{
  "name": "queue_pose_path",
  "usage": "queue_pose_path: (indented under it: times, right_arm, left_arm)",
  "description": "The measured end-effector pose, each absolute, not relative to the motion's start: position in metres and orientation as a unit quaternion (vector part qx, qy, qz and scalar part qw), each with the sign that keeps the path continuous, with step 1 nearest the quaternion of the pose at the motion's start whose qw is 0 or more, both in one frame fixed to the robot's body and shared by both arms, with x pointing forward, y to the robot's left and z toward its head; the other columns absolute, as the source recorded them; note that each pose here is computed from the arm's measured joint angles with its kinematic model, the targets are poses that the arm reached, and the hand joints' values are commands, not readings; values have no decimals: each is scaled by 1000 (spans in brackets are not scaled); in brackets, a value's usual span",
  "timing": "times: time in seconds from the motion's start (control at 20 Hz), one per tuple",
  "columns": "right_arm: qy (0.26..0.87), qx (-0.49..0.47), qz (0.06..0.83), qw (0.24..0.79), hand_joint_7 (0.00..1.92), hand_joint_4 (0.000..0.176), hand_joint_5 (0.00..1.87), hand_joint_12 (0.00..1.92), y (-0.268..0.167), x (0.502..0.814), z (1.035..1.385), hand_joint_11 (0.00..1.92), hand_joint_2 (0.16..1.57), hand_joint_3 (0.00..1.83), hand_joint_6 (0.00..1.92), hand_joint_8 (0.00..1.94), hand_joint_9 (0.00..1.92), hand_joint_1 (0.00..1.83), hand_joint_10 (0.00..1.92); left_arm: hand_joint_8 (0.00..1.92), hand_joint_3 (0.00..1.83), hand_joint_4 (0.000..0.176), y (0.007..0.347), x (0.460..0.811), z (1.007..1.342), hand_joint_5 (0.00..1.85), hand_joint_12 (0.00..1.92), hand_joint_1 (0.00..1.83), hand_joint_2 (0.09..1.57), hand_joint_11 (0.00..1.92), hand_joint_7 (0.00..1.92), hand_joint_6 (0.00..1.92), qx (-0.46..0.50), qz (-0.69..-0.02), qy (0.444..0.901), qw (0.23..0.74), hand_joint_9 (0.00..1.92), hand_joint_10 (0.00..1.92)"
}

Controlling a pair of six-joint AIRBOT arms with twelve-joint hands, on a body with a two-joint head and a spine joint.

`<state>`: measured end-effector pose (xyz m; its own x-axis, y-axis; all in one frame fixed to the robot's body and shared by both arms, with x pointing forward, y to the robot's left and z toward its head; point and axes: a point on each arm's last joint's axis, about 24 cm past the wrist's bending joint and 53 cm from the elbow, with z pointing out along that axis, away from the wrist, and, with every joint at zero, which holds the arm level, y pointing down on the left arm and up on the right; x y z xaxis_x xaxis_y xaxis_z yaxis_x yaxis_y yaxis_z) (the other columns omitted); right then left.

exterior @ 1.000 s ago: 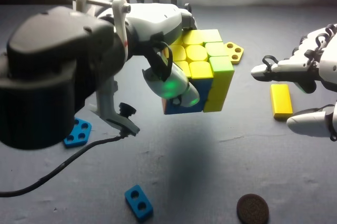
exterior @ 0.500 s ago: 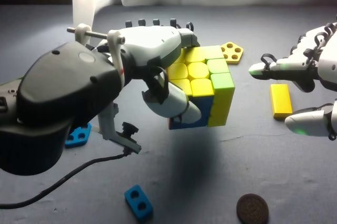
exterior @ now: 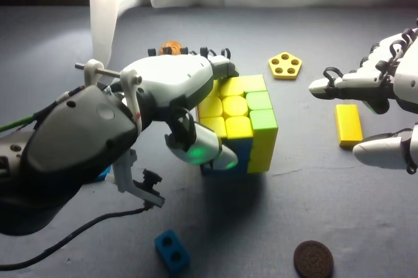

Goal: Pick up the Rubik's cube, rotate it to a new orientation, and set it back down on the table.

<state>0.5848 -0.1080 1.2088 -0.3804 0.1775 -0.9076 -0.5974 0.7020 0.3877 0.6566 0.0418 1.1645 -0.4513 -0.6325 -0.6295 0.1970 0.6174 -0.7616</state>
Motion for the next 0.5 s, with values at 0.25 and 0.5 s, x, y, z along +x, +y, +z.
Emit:
queue_pose_path:
  times: [0.25, 0.5]
  right_arm:
    - [748, -141, 361, 538, 545, 0, 249, 1921, -106, 584, 1209, 472, 1305, 0, 10, 1448, 509, 23, 1886]
    - [749, -141, 361, 538, 279, 0, 200, 1853, -106, 584, 1208, 19, 1273, 0, 2, 689, 137, 0, 1226]
  left_arm:
    - [1907, 1, 0, 44, 653, 1156, 467, 1921, 1033, 1418, 339, 495, 1655, -148, -414, 744, 503, 336, 1921]
    - [1921, 2, 0, 46, 651, 1148, 475, 1921, 1013, 1429, 344, 456, 1684, -157, -416, 743, 499, 326, 1921]
